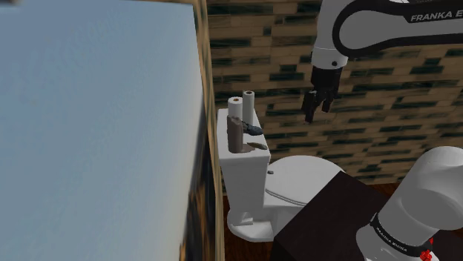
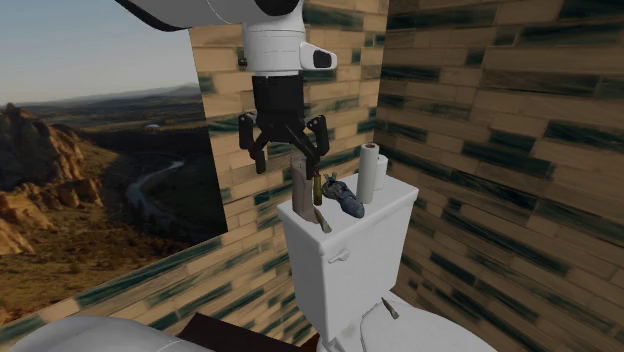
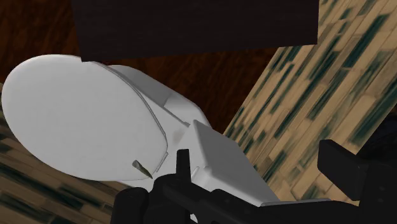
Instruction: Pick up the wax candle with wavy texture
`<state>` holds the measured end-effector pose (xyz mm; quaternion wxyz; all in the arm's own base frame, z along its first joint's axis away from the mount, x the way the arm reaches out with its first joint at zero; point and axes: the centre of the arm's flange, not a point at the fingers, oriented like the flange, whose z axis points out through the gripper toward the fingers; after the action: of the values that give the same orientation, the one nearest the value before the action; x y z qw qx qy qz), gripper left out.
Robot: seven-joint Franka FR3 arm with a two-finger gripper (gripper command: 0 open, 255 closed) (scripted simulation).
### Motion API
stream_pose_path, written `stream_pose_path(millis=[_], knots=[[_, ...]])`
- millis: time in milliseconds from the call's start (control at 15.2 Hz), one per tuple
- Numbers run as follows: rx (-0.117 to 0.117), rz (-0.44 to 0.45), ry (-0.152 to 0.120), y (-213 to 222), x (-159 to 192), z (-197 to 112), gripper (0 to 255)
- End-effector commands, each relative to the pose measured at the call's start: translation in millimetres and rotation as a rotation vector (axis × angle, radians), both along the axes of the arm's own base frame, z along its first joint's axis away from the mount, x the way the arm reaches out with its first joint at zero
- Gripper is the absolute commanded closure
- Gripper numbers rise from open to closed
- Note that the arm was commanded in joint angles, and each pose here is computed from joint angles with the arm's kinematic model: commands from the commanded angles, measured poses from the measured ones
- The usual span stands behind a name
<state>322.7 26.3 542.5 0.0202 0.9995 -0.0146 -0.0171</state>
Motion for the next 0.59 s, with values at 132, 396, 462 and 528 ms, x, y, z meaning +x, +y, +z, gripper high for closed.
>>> stream_pose_path(millis=[132, 396, 462, 528], knots=[[0.002, 0.004, 0.009, 6, 27, -5, 0], [0.007, 0.012, 0.028, 17, 80, -17, 0], [0.008, 0.014, 0.032, 20, 93, -20, 0], [0.009, 0.016, 0.037, 23, 106, -23, 0]])
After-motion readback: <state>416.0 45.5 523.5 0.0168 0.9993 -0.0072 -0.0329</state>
